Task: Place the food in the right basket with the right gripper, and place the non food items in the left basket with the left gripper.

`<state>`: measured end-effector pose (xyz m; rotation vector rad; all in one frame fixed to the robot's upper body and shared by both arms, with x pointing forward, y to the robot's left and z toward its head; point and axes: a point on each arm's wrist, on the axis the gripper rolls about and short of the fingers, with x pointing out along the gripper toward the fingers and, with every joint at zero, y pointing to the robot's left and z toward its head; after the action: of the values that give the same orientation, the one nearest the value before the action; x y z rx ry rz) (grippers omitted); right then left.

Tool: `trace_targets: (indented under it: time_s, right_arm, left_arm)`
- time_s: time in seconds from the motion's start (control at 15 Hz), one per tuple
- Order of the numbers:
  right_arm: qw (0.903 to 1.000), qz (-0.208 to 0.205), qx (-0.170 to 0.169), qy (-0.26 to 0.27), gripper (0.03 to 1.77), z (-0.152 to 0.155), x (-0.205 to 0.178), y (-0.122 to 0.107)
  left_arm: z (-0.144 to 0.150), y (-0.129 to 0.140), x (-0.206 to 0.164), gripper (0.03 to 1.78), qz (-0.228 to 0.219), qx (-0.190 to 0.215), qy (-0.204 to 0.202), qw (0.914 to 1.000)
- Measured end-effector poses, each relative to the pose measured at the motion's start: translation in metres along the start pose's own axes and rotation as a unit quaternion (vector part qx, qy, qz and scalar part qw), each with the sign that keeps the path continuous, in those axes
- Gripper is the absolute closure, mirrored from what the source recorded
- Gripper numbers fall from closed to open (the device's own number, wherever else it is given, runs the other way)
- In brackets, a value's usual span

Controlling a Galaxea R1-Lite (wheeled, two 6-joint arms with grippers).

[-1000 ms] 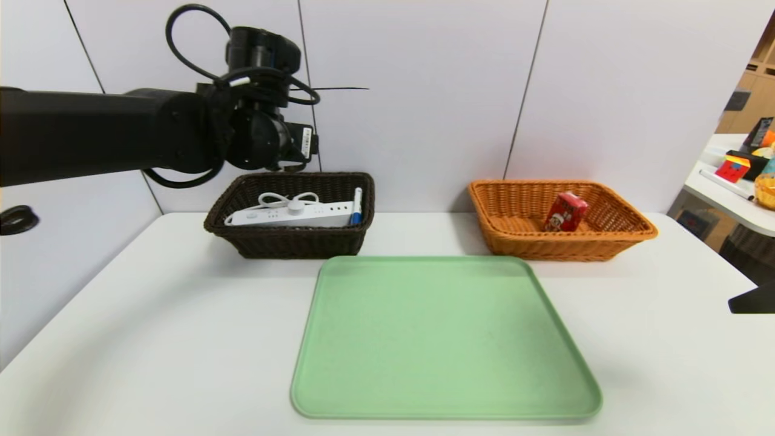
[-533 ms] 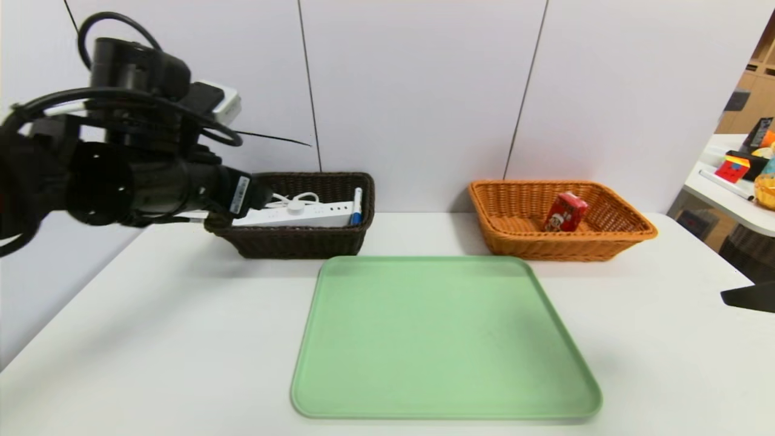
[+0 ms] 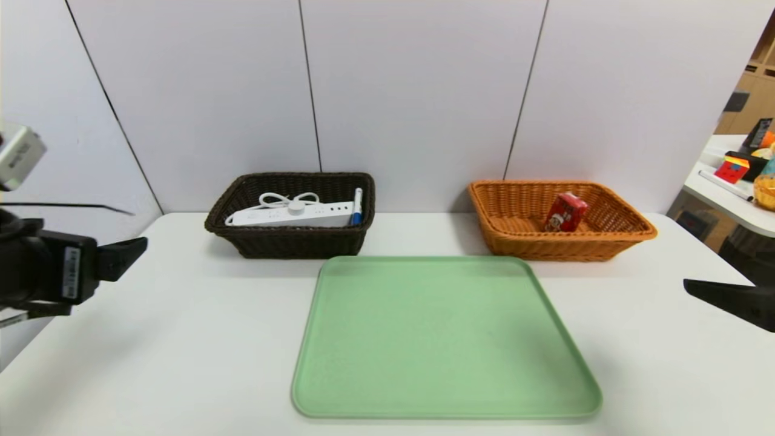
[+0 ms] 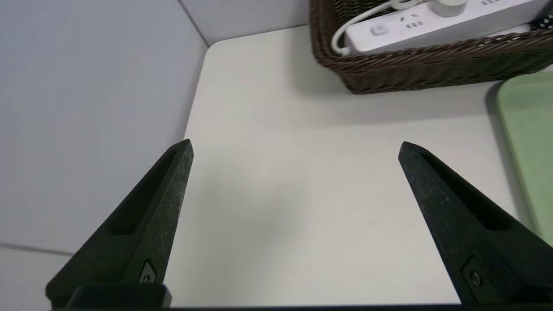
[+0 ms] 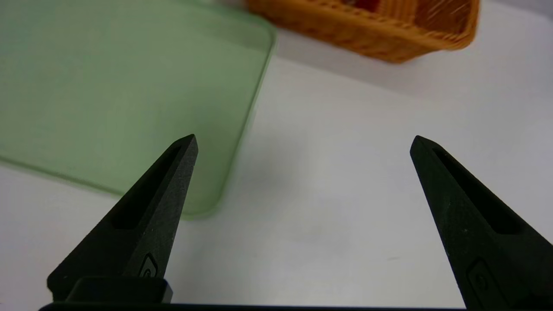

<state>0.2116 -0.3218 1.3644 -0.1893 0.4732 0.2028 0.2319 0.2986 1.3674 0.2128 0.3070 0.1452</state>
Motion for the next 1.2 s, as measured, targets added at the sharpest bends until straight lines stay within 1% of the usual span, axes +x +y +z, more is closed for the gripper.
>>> trace_targets:
  time_s: [0.2,0.33,0.47,0.6,0.8,0.93,1.0,1.07,1.2]
  right_arm:
    - [0.9983,-0.036,0.002,-0.045,0.10,-0.009,-0.022,-0.006]
    - [0.9957,-0.057,0.006,-0.073,0.10,-0.014,-0.041,-0.005]
    - [0.9921,-0.076,0.007,-0.099,0.10,-0.025,-0.059,-0.001]
    - [0.9886,-0.094,0.007,-0.118,0.10,-0.044,-0.075,0.007]
    - [0.9851,-0.106,0.008,-0.135,0.10,-0.079,-0.100,0.020]
    - [0.9841,-0.108,0.014,-0.140,0.10,-0.102,-0.113,0.029]
    - [0.9822,-0.112,0.025,-0.149,0.10,-0.109,-0.118,0.032]
    - [0.9781,-0.116,0.037,-0.169,0.10,-0.110,-0.126,0.034]
    - [0.9703,-0.122,0.042,-0.205,0.10,-0.108,-0.137,0.036]
  left_arm:
    - [-0.027,0.021,-0.024,0.12,0.048,-0.020,-0.005,0.9986]
    - [-0.041,0.030,-0.040,0.12,0.072,-0.029,-0.018,0.9968]
    - [-0.056,0.036,-0.057,0.12,0.092,-0.037,-0.034,0.9945]
    - [-0.075,0.039,-0.070,0.12,0.113,-0.043,-0.044,0.9917]
    - [-0.102,0.043,-0.089,0.12,0.144,-0.059,-0.065,0.9857]
    - [-0.115,0.045,-0.099,0.12,0.172,-0.071,-0.078,0.9794]
    - [-0.120,0.045,-0.104,0.12,0.186,-0.077,-0.085,0.9760]
    - [-0.125,0.045,-0.108,0.12,0.192,-0.082,-0.094,0.9733]
    - [-0.136,0.045,-0.115,0.12,0.202,-0.092,-0.111,0.9688]
